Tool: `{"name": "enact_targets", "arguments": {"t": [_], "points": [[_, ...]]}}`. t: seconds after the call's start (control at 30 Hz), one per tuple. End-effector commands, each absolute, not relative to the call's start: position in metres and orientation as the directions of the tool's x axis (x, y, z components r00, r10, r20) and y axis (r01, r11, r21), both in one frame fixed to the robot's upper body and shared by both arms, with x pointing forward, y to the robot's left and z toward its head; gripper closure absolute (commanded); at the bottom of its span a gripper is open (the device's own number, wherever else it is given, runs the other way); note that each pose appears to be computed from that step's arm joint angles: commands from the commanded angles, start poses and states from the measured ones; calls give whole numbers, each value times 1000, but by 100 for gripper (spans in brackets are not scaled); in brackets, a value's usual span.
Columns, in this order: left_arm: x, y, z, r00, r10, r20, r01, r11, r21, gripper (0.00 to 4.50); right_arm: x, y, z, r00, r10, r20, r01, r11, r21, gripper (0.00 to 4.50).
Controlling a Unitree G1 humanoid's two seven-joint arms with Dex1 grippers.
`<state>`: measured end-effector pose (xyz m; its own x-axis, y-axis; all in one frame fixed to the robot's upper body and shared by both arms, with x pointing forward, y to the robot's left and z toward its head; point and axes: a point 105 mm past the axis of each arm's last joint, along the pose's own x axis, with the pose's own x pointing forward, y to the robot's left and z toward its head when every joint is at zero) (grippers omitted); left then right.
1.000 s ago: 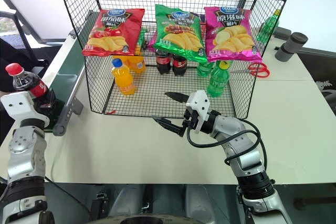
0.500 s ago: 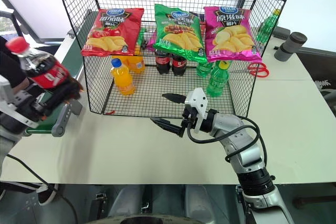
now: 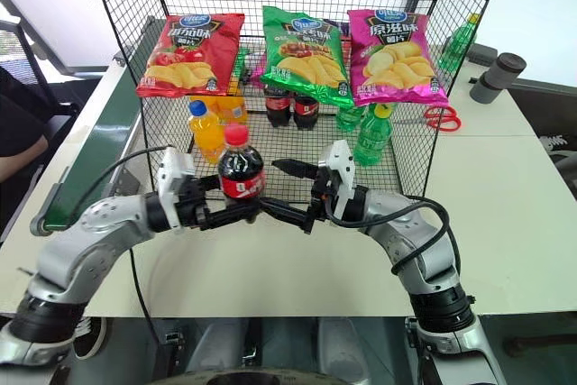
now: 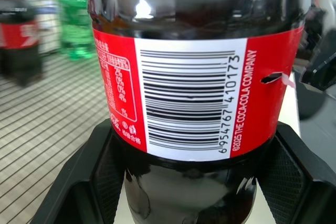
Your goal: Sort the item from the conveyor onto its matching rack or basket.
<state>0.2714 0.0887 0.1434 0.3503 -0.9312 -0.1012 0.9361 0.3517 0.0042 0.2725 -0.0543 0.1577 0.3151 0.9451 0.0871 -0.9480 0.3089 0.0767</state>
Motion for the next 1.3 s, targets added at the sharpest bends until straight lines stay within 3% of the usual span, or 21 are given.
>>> {"name": "enact_targets", "arguments": {"t": [0.03, 0.4, 0.57, 0.67, 0.73, 0.8, 1.0, 1.3], "points": [[269, 75, 156, 266, -961, -76, 960, 257, 107, 126, 266, -52, 174, 299, 943, 147, -954, 294, 50, 0], [274, 64, 161, 237, -970, -60, 959, 223, 177, 126, 263, -50, 171, 276, 952, 135, -960, 267, 84, 0], [274, 65, 163, 253, -966, -47, 954, 241, 181, 130, 261, -48, 170, 259, 957, 130, -964, 248, 99, 151], [273, 64, 164, 245, -969, -41, 960, 237, 151, 130, 264, -47, 169, 270, 955, 126, -962, 261, 81, 152], [273, 64, 163, 243, -969, -44, 964, 236, 124, 49, 265, -47, 170, 278, 952, 128, -960, 271, 73, 152], [276, 66, 160, 269, -961, -64, 956, 258, 138, 4, 268, -48, 171, 296, 946, 133, -955, 291, 57, 152], [279, 92, 143, 375, -919, -120, 922, 355, 154, 4, 296, -59, 173, 455, 875, 163, -885, 465, -25, 152], [294, 144, 144, 677, -736, -22, 727, 663, 178, 4, 349, -73, 150, 704, 683, 193, -682, 727, -82, 152]]}}
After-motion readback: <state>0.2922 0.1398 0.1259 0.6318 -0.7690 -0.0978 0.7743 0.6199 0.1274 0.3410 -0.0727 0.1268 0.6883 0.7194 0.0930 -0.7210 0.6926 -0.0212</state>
